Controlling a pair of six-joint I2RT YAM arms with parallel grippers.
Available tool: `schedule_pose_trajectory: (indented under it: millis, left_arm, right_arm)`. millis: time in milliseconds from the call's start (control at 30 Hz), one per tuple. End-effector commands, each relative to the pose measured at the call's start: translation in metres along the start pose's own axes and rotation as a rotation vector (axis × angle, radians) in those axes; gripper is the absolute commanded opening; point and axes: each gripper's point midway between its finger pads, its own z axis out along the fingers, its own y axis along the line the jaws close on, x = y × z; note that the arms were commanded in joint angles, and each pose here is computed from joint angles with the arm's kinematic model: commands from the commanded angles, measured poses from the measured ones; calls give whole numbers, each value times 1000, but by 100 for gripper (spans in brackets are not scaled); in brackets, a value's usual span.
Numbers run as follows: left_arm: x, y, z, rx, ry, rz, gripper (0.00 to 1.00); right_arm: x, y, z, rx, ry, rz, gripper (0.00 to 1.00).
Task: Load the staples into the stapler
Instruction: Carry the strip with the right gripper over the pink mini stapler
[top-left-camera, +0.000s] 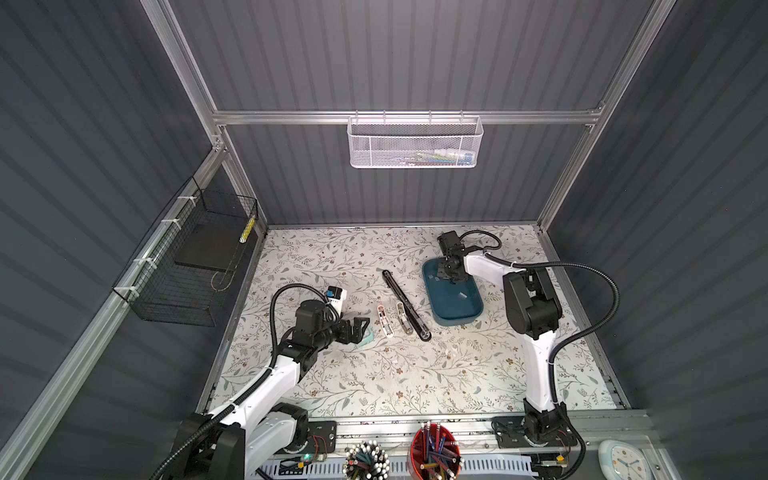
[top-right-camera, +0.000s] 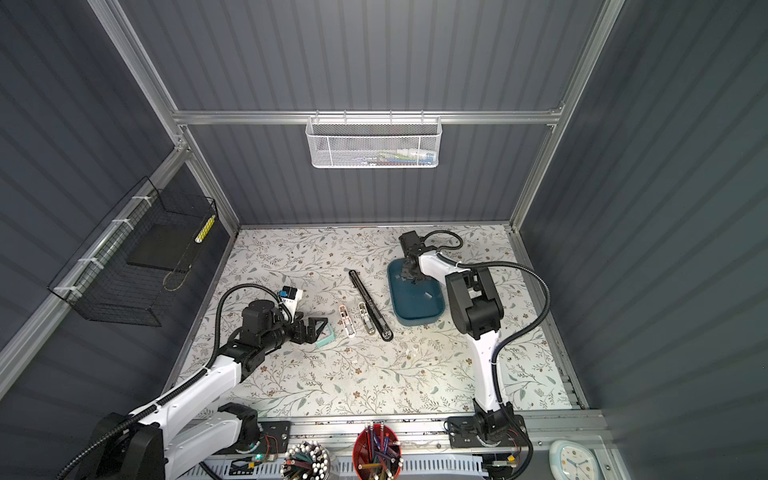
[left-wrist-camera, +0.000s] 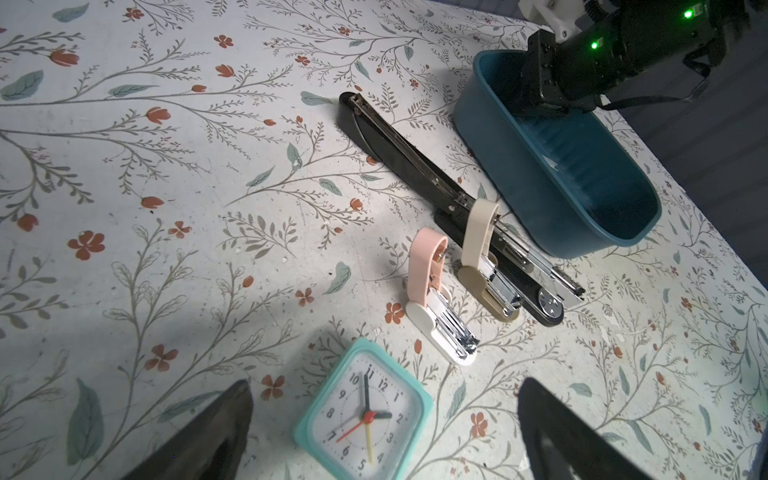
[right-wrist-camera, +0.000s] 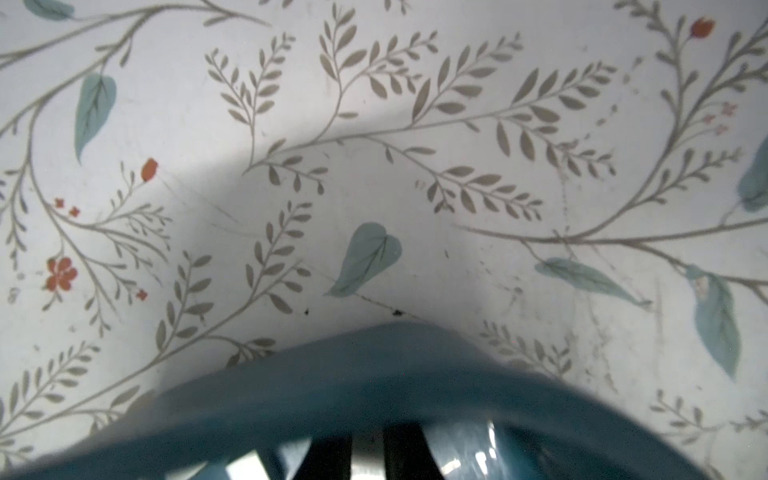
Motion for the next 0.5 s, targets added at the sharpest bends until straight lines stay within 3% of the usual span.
schedule_pose_trajectory:
  millis: [0, 467]
  left_arm:
    - [-10, -5, -2, 21, -21, 27, 100]
    - [-16, -5, -22, -15, -101, 34, 100]
  right_arm:
    - [-4, 14, -27, -68, -49, -55, 10]
    - [7, 52, -143, -267, -290, -239, 8]
